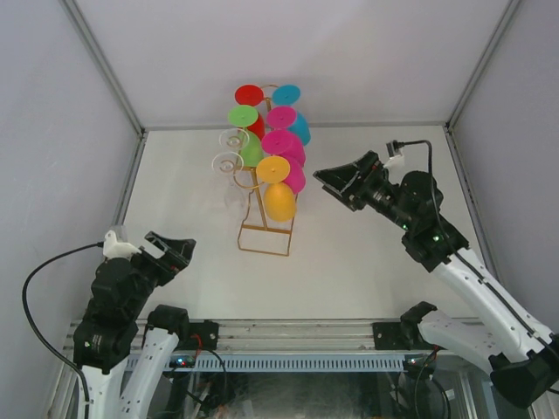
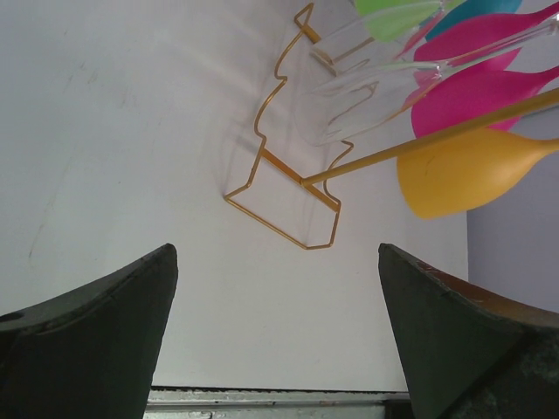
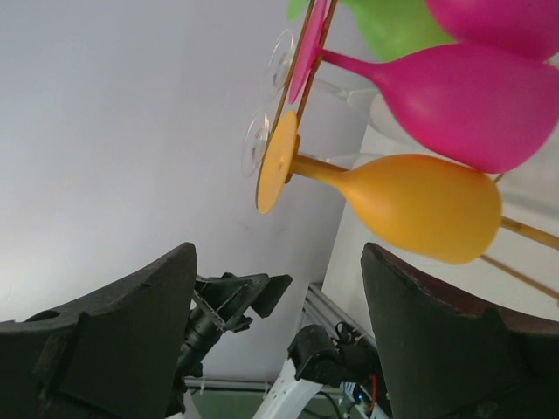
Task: Take the wine glass off the wine glass rack
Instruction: Pick up the wine glass from the wine rack.
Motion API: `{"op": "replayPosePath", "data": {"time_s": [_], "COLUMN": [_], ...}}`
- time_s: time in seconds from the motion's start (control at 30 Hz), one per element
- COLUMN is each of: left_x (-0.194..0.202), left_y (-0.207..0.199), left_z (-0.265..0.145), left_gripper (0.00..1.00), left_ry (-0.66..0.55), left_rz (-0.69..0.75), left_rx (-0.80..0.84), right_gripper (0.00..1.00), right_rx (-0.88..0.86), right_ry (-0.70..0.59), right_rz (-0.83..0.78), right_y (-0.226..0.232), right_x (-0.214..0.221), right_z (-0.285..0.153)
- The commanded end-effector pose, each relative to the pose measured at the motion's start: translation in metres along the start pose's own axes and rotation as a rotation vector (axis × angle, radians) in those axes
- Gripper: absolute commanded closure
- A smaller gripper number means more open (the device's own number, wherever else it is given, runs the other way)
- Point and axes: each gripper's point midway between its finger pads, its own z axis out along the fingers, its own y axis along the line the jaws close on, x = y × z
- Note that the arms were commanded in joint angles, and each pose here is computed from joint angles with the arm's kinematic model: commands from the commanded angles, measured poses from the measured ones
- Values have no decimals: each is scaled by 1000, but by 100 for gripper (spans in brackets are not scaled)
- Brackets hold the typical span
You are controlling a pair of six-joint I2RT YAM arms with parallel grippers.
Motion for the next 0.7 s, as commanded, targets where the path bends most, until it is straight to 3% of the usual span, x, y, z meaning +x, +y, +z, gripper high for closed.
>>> {"op": "replayPosePath", "data": {"time_s": [0.0,0.13,0.53,0.67], "left_x": [-16,-10,-10,-8], "left_y": [-23,-33,-28,-26], "left_z": [-10,-12,-10,-11], "left_gripper": [0,0,0,0], "left_ry": [-62,-31,-37,-34], "left_rz": [-11,-4,-18,-19], "left_rx": [103,165,144,134], "right_gripper": [26,32,46,59], "right_rx": [-10,-2,14,28], "right_ry": [61,78,140,165], "right_rz": [18,42,71,56], "right_y": [19,21,26,25], "right_x": [11,13,18,24], "right_z": [14,29,71,80]}}
